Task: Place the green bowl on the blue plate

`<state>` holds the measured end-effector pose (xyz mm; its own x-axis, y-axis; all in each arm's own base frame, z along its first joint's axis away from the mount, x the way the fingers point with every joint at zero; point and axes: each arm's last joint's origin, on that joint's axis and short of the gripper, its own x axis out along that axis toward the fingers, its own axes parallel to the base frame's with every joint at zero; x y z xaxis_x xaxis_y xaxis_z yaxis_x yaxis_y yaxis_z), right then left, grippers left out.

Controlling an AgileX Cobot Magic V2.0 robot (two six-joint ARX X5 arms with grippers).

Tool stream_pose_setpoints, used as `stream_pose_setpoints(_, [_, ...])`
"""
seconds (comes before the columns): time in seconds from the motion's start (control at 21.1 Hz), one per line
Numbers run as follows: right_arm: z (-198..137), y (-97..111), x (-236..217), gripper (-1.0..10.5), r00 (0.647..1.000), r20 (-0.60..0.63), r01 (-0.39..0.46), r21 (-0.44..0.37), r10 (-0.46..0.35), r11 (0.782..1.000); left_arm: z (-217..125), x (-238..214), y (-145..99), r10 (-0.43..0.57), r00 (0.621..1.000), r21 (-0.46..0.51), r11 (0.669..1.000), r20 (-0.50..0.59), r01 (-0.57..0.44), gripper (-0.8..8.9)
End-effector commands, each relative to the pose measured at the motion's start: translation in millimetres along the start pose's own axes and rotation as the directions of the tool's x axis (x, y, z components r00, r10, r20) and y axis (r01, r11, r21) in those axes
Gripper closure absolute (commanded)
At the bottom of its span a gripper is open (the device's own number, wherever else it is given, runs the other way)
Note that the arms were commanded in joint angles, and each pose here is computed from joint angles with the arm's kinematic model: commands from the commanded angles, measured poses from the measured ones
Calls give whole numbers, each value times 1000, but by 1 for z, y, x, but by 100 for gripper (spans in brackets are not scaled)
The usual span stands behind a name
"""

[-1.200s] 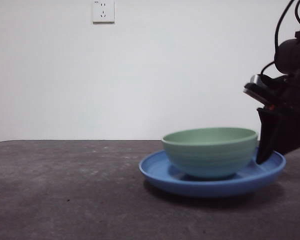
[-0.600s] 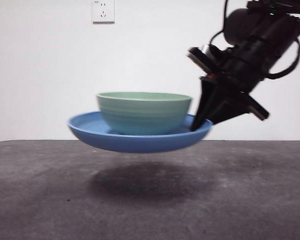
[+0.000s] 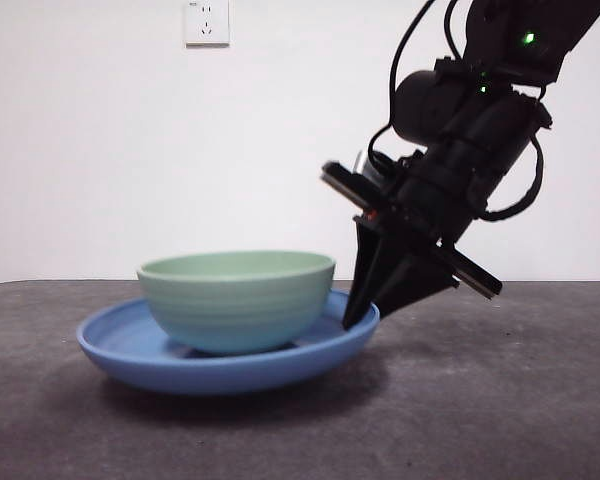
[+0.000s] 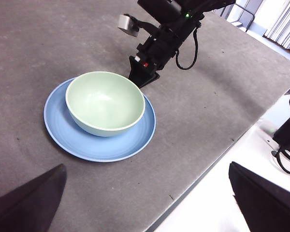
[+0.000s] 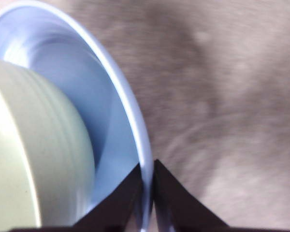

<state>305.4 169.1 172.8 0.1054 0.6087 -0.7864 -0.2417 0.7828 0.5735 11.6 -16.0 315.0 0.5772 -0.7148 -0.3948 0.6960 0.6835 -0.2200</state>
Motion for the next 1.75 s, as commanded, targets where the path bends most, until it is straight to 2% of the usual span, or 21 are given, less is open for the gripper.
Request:
stream_pose_setpoints(0.05, [5, 0, 6, 936, 1000, 2, 1, 6, -1, 1000, 3, -4, -1, -15, 1000, 1, 1000, 24, 15, 251])
stream_pose_setpoints(0.38, [3, -6, 14, 932, 999, -22, 34, 18, -34, 999, 3, -4, -1, -15, 1000, 0, 1000, 24, 15, 251])
stream_pose_setpoints(0.47, [4, -6, 14, 884, 999, -13, 37, 13, -37, 999, 3, -4, -1, -15, 1000, 0, 1000, 24, 15, 251])
stream_pose_setpoints(0.61, [6, -7, 11, 749, 999, 1, 34, 13, -34, 999, 3, -4, -1, -15, 1000, 0, 1000, 23, 15, 251])
stream_pose_setpoints(0.76, [8, -3, 0, 741, 999, 38, 34, 1, -34, 999, 3, -4, -1, -15, 1000, 0, 1000, 23, 15, 251])
stream_pose_setpoints(0.95, [7, 8, -36, 682, 992, 123, 45, -32, -40, 998, 3, -4, -1, -15, 1000, 0, 1000, 23, 15, 251])
stream_pose_setpoints(1.14, [-9, 28, -86, 599, 978, 199, 89, -110, -66, 990, 3, -4, -1, -15, 1000, 0, 1000, 23, 15, 251])
stream_pose_setpoints(1.23, [-23, 41, -115, 544, 966, 249, 108, -161, -66, 981, 3, -4, -1, -15, 1000, 1, 1000, 24, 15, 251])
stream_pose_setpoints(1.37, [-51, 60, -159, 479, 944, 330, 102, -229, -22, 968, 3, -4, -1, -15, 1000, 1, 1000, 24, 15, 251])
stream_pose_setpoints(1.51, [-72, 69, -183, 436, 929, 370, 107, -279, 5, 954, 4, -4, -1, -16, 999, 2, 1000, 32, 16, 251])
stream_pose_setpoints(1.75, [-104, 76, -206, 388, 931, 365, 111, -320, 14, 941, 8, -4, -2, -22, 997, 9, 1000, 78, 21, 251])
